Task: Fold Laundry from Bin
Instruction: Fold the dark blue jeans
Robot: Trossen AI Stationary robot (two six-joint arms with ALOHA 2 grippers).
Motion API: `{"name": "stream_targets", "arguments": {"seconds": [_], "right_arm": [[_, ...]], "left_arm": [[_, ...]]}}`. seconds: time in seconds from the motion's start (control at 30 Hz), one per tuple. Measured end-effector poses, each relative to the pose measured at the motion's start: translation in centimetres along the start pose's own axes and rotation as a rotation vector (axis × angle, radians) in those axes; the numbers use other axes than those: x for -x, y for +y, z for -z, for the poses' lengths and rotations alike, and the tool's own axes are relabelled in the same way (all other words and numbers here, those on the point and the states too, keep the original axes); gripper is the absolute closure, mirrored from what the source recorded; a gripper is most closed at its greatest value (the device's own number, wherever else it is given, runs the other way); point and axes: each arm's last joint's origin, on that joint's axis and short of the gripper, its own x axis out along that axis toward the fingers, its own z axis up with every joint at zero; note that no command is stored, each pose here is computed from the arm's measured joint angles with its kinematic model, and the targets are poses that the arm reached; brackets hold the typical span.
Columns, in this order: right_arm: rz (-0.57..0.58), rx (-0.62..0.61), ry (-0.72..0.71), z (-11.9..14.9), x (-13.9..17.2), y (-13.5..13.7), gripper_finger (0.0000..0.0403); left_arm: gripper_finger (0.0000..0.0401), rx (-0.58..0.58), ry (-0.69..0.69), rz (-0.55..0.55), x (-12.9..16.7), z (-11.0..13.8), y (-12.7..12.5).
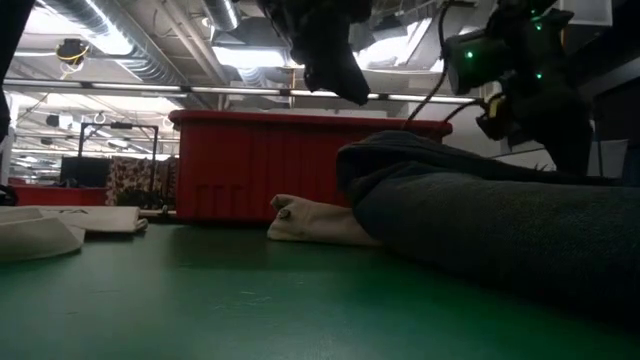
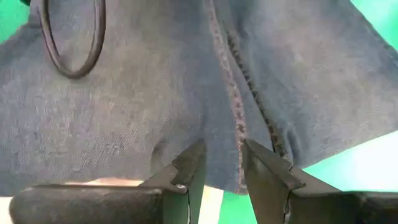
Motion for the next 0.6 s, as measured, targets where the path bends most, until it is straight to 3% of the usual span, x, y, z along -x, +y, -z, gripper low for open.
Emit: {"name": "stream_targets", "arguments": {"seconds": [0.17, 0.6], "right_arm": [[-0.082, 0.051, -0.013, -0.33, -0.37, 0.37, 0.021], [-0.08, 0.084, -0.069, -0.77, -0.24, 0.55, 0.0392]], "left_arm": [[0.0301, 0.002, -0.013, 0.0, 0.0, -0.12, 0.01], [0.0301, 0.003, -0.031, 0.001, 0.0, -0.3, -0.01]]}}
